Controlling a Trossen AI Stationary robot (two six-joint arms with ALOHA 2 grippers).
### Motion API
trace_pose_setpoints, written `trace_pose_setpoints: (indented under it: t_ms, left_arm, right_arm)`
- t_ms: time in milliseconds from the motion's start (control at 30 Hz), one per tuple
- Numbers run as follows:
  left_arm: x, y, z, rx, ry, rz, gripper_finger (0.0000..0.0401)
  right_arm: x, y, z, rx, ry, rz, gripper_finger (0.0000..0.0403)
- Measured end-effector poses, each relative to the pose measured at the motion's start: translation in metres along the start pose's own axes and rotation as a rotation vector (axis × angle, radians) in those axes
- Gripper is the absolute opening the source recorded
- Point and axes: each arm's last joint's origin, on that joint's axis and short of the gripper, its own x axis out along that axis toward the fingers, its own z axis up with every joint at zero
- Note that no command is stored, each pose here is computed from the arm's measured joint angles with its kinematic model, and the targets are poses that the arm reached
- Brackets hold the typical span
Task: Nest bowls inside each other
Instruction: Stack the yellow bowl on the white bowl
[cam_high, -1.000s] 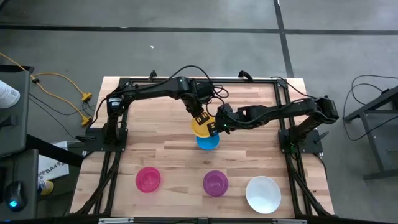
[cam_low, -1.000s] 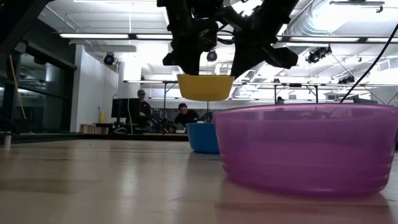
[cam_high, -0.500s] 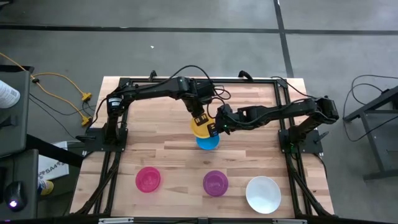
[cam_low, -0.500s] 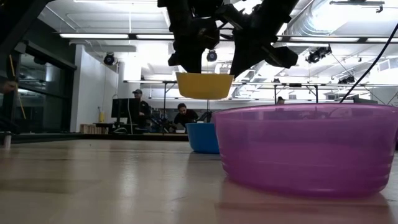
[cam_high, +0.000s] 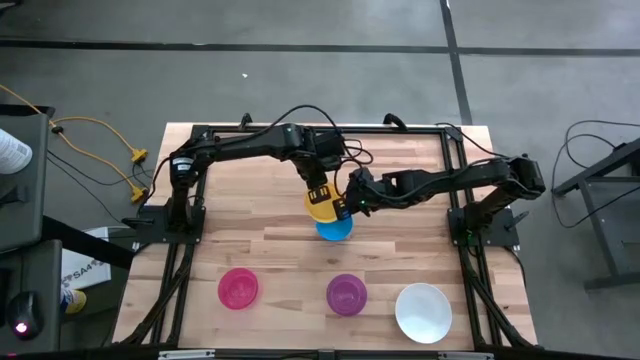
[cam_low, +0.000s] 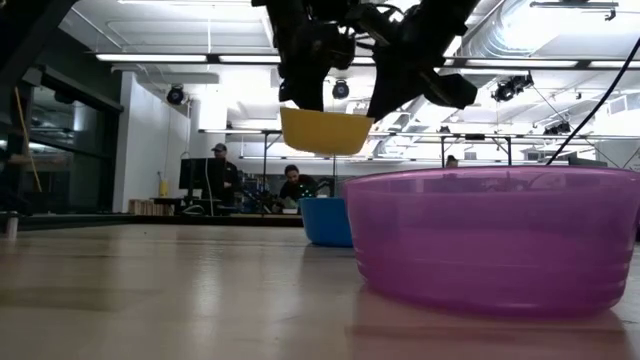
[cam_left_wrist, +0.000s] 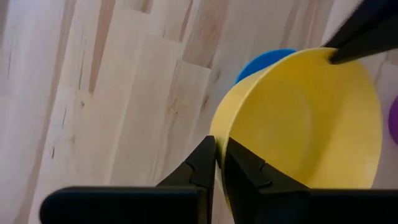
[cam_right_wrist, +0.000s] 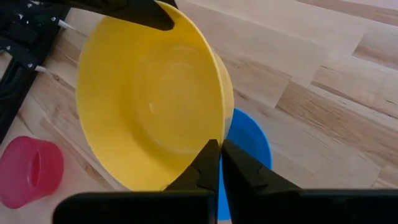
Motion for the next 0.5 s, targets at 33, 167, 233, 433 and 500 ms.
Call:
trace_pose_setpoints:
  t_ms: [33,167,233,433,500]
  left_arm:
    - [-0.002,-0.001,0.000,0.004,-0.004,-0.006,0.0024]
    - [-0.009,-0.003,-0.001,0.007,-0.019,-0.015,0.0024]
    - [-0.011,-0.003,-0.002,0.006,-0.020,-0.021,0.0024]
    - [-0.013,-0.003,-0.002,0.007,-0.025,-0.025,0.0024]
    - [-0.013,-0.003,-0.002,0.009,-0.028,-0.024,0.0024]
  right_arm:
    - [0.000,0.000,0.000,0.000,0.002,0.001,0.0003]
    - [0.000,0.001,0.000,0.001,0.005,0.008,0.0003]
    - [0.000,0.001,0.000,0.002,0.006,0.011,0.0003]
    - [0.000,0.001,0.000,-0.002,0.007,0.019,0.0003]
    - [0.000,0.002,0.001,-0.002,0.006,0.023,0.0003]
